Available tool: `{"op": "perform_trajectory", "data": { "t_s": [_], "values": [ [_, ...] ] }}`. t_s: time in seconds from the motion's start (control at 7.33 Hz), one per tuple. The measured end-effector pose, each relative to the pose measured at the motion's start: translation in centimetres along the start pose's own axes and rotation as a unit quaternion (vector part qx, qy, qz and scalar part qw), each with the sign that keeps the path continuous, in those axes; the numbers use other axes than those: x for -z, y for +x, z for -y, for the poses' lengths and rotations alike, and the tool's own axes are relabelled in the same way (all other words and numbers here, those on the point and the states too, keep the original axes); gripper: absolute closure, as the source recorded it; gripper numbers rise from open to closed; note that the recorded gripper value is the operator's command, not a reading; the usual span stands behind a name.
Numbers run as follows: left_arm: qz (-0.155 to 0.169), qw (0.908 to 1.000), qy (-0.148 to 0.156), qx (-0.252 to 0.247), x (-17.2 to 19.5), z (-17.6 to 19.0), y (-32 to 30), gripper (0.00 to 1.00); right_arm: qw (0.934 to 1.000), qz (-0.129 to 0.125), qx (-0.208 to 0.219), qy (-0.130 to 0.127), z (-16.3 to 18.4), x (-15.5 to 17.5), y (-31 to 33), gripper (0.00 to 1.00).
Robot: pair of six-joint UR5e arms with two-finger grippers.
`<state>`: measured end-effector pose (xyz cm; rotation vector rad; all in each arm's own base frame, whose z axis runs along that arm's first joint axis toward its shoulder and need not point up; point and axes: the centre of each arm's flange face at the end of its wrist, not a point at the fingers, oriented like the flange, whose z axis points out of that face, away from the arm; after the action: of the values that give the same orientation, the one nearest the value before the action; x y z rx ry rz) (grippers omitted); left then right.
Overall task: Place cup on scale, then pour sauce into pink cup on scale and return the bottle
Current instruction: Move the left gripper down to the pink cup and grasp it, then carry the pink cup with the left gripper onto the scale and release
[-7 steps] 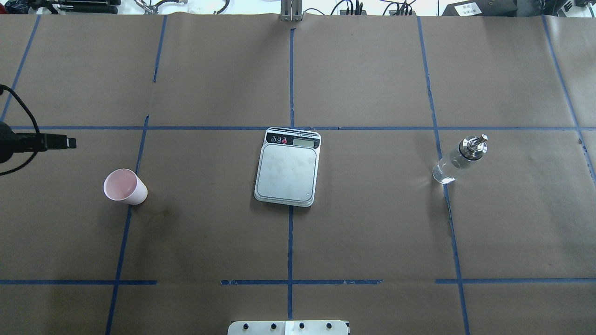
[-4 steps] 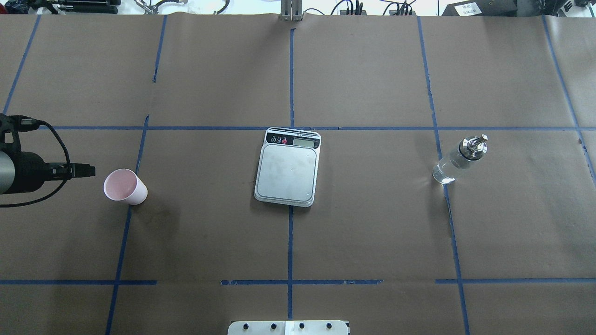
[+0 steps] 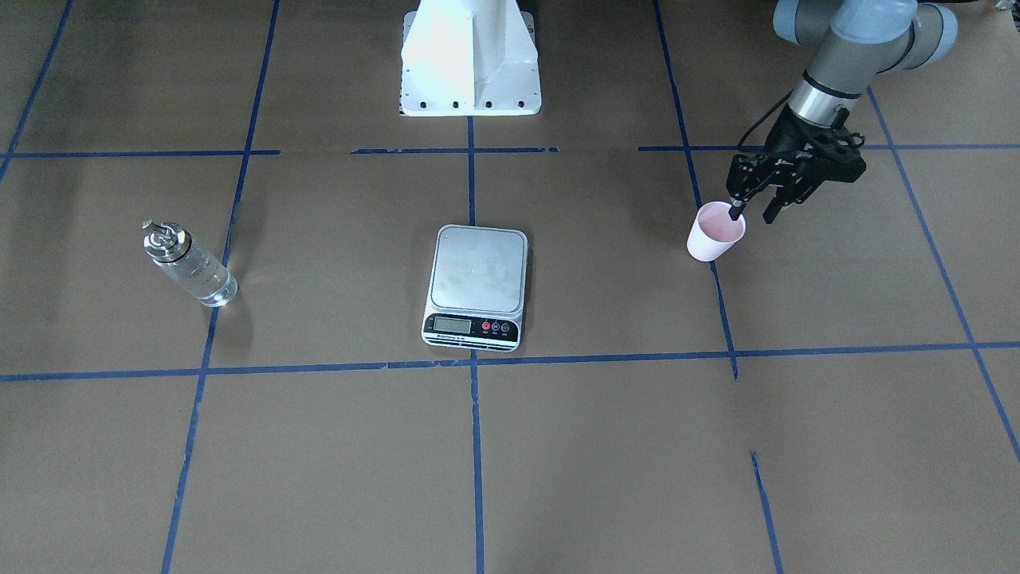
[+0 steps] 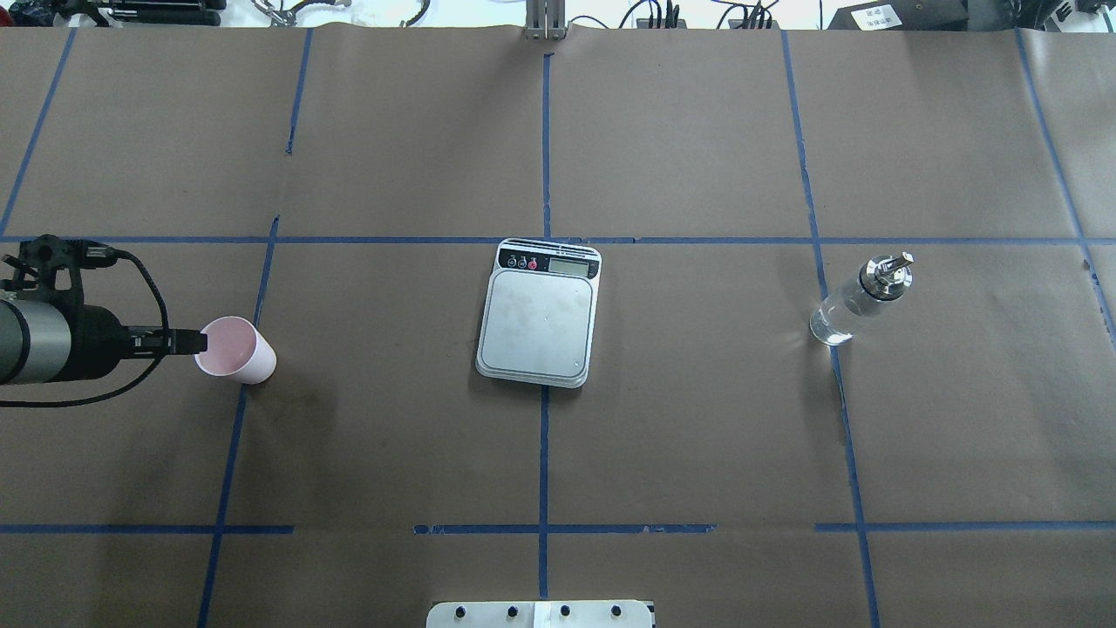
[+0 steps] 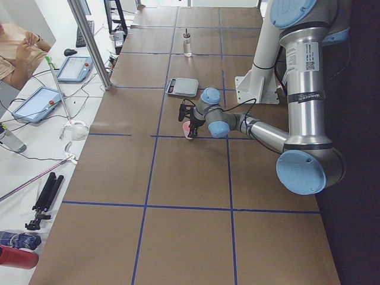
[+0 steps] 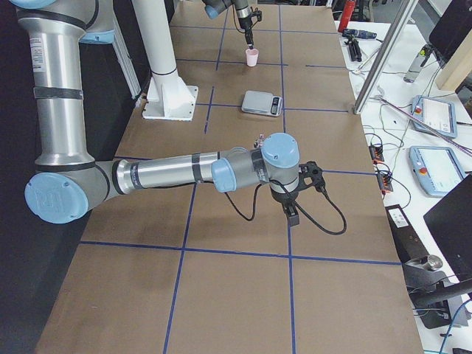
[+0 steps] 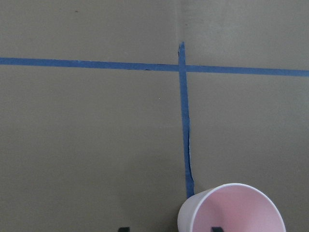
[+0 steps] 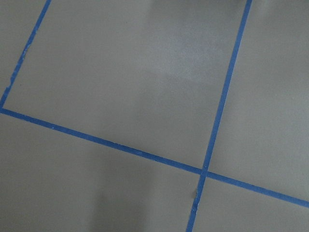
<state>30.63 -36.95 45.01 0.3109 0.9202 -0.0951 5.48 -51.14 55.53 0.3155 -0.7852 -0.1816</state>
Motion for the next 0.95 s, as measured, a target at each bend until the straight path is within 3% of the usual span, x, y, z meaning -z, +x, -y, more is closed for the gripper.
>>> {"op": "perform_trajectory", "data": {
  "t_s": [0.27,0.68,0.95],
  "values": [
    [0.01,0.9999,-0.008,-0.001,-0.7,-0.1,0.8,1.0,1.0,0.0,-0.001,0.0,-0.1,0.0,0.0,0.0],
    [0.018,0.9998,-0.013,-0.001,-0.8,-0.1,0.9,1.0,1.0,0.0,-0.001,-0.001,-0.2,-0.1,0.0,0.0],
    [0.015,0.9998,-0.013,-0.004,0.2,1.3,4.2,1.0,1.0,0.0,-0.001,-0.001,-0.2,-0.1,0.1,0.0]
  ]
}}
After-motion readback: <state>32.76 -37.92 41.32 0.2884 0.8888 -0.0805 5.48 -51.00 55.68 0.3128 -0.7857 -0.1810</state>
